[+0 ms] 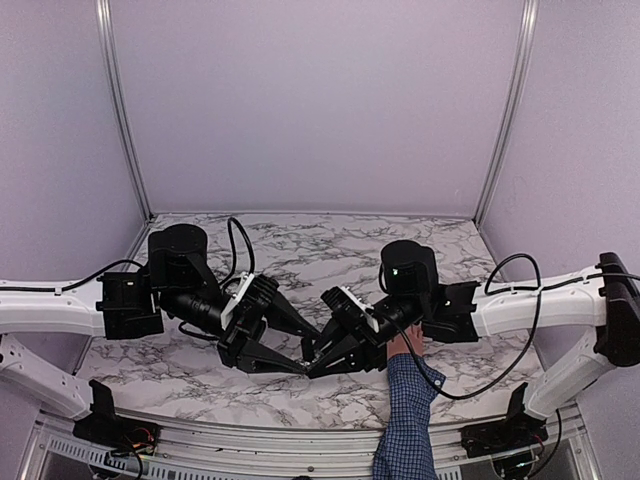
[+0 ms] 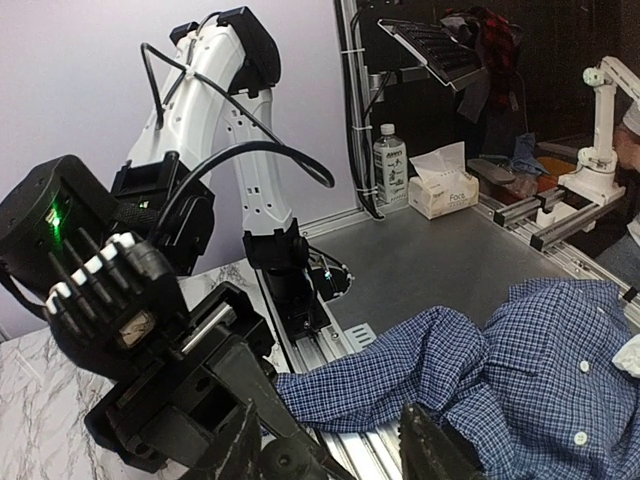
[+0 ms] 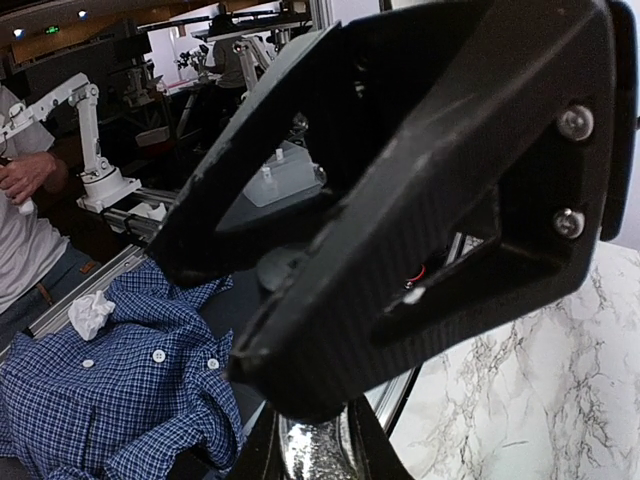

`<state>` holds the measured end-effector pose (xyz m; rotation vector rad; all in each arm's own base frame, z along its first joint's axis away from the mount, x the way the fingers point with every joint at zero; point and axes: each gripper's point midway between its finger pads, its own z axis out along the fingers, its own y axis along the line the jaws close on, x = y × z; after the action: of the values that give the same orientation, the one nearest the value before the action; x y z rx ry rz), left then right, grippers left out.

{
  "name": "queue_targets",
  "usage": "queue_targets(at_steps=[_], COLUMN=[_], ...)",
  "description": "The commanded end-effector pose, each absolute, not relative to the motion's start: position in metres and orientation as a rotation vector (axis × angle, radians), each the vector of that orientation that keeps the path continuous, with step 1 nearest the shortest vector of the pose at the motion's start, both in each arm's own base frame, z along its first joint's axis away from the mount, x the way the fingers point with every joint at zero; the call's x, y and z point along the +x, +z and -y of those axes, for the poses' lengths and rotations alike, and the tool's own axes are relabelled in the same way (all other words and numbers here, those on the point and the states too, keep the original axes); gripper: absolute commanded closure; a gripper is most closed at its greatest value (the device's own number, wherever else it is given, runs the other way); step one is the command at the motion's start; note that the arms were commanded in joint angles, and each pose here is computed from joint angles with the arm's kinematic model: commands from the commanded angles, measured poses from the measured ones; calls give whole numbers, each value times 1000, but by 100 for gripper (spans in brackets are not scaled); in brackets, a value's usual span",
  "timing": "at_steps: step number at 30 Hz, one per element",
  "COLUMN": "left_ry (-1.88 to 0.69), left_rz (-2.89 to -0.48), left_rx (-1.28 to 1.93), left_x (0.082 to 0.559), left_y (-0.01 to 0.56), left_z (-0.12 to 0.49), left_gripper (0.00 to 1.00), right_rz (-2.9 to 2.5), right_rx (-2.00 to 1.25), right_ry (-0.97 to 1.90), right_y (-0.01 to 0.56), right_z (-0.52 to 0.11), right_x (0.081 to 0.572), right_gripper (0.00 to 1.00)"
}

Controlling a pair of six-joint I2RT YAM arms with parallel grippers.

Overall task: Paint the nails
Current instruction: Unscrew the cap of the nail polish bottle.

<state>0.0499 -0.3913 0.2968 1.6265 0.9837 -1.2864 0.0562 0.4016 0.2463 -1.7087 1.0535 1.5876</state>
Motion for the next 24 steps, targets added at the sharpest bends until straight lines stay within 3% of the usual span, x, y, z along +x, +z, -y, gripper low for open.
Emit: queue_targets(at_steps=[1,14,24], left_ry=[-1316,-1256,-1089], left_rz=[-924,-997,-1140], left_rx=[1654,1612,1449], left_x=[40,52,88], left_y=[306,300,300], left_z=[395,400,401], left_gripper=[57,100,100], right_rz=[-974,-984,-1069], right_rx=[-1729,-1704,-1551], right_ry=[1603,1558,1379], right_y=[261,263,270], right_z=[-405,-406,-412], right_x=[51,57,89], right_gripper=[100,100,100])
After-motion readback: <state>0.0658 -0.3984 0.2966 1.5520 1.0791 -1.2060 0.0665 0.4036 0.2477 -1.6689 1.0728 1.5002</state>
